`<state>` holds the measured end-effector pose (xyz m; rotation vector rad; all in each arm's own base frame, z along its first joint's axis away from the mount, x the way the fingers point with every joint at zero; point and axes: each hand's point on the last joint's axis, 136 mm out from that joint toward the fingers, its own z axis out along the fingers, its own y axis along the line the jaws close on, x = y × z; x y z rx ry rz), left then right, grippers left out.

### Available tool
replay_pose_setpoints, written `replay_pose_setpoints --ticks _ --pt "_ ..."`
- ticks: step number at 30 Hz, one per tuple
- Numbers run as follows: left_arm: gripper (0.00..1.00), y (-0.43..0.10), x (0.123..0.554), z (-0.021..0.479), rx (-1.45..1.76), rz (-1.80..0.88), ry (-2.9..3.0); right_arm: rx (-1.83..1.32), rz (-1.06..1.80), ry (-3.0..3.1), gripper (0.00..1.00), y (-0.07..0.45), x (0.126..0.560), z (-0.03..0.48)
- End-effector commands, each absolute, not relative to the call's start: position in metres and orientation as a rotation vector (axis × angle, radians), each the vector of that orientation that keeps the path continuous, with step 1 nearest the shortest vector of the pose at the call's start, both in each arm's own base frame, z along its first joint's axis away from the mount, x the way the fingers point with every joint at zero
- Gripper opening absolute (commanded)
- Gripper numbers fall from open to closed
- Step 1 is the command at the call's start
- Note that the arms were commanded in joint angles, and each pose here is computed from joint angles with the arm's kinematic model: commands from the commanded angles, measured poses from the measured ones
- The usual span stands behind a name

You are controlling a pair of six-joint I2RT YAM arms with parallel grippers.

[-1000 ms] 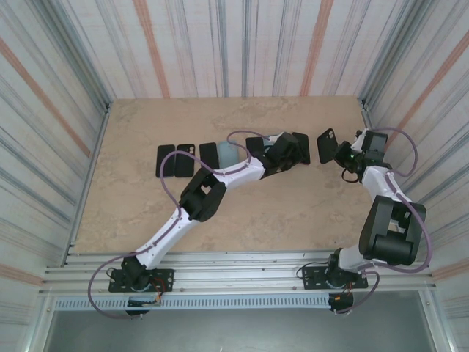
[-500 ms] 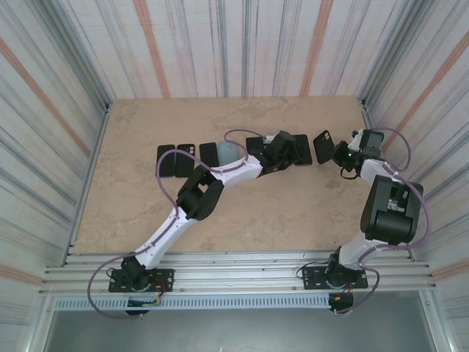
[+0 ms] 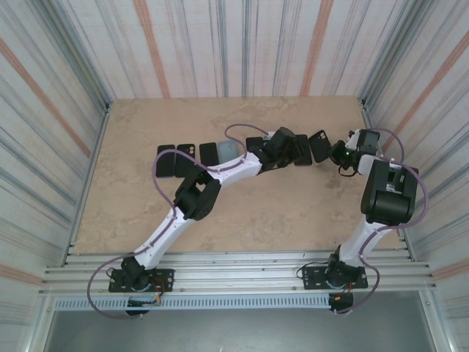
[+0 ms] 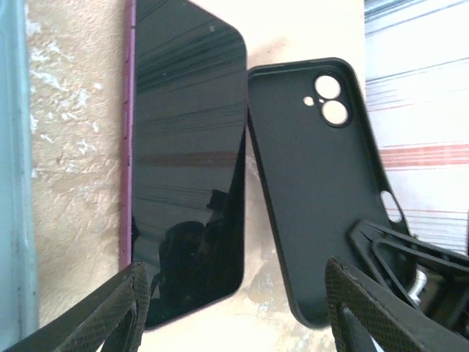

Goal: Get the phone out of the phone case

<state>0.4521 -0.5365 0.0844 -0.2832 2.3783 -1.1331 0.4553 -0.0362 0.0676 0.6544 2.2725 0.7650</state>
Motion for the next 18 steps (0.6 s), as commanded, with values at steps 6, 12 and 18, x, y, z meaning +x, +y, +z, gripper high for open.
replay_pose_setpoints --ticks 6,12,18 --pt "0.67 -0.522 0.458 0.169 -0.239 -1.227 2.269 0.686 0.816 2.266 0.14 -0.039 0.47 0.062" --pt "0.67 -0.519 0.455 0.178 -0.248 -1.254 2.264 0.68 0.791 2.315 0.2 -0.042 0.469 0.058" --pt "0.67 -0.516 0.449 0.183 -0.236 -1.269 2.271 0.631 0.714 2.381 0.31 -0.046 0.463 0.057"
